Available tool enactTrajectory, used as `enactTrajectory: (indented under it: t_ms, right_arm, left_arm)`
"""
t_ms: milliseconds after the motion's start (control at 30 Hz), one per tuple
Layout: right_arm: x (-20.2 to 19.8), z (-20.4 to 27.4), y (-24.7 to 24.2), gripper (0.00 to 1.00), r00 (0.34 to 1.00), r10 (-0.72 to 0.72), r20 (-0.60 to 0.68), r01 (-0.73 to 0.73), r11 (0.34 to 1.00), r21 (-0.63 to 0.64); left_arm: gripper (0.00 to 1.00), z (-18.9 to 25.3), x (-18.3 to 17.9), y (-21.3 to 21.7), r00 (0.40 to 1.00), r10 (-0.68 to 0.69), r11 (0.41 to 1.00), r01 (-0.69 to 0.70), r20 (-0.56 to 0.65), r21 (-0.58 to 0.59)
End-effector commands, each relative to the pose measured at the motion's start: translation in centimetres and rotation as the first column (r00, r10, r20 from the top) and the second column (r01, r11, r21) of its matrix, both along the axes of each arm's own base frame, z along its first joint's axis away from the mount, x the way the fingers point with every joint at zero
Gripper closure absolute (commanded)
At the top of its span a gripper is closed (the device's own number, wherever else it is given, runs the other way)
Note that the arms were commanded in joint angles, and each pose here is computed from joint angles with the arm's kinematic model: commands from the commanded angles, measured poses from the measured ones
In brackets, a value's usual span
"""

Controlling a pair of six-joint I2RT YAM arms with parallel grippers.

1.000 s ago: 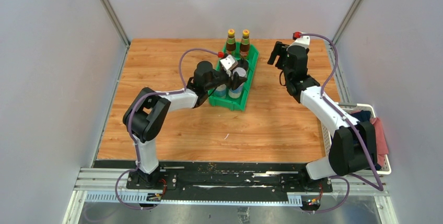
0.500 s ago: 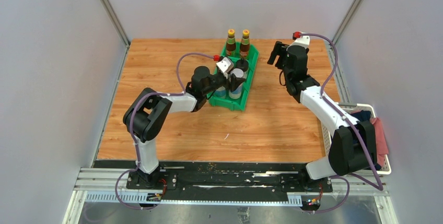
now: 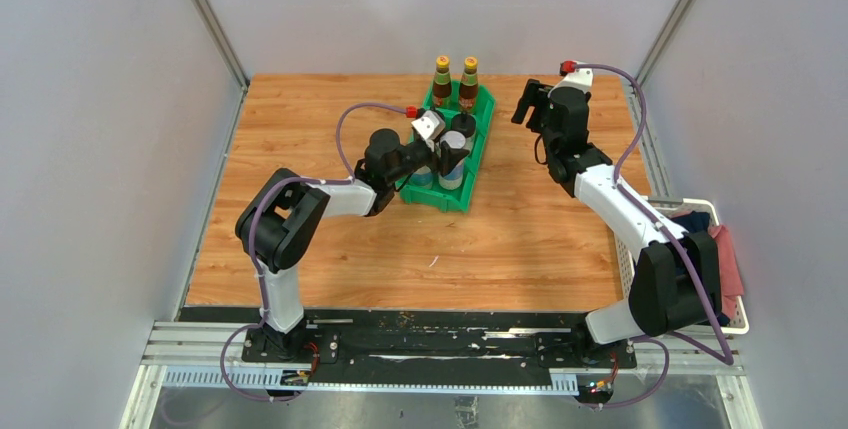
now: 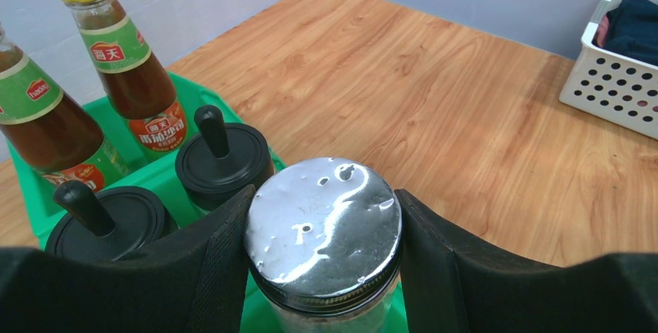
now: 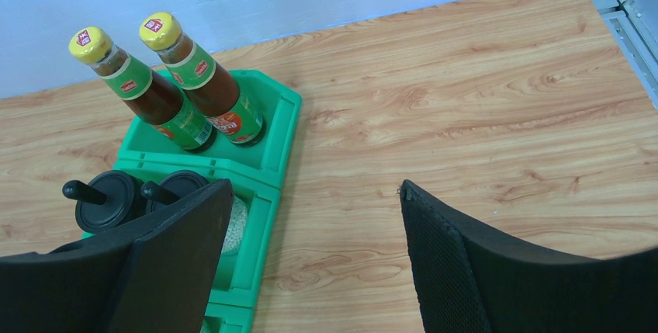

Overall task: Organize the condiment bottles
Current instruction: Place the bottle in the storage box.

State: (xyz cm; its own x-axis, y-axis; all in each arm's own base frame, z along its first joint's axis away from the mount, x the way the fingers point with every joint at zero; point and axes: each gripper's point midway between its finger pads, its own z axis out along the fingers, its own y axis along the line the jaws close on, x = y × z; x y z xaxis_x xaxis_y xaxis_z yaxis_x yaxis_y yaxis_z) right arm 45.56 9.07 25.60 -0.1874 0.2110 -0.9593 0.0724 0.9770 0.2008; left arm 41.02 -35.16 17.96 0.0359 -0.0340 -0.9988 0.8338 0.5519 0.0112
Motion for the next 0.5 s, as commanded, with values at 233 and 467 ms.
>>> enactTrajectory:
  t_ms: [233, 467]
  right_arm:
    - [0.24, 1.45, -0.52, 0.18, 0.999, -0.011, 0.039, 0.011, 1.000, 0.020]
    - [0.26, 1.62, -0.58, 0.18, 0.999, -0.013, 0.041, 0.012, 1.000, 0.016]
  left_arm:
    - [0.89, 0.41, 0.17, 0.40, 1.000, 0.009, 1.000, -0.009, 0.014, -0.011]
    - [0.69, 0.18, 0.37, 0.53, 1.000, 0.026, 1.000, -0.026, 0.000, -0.009]
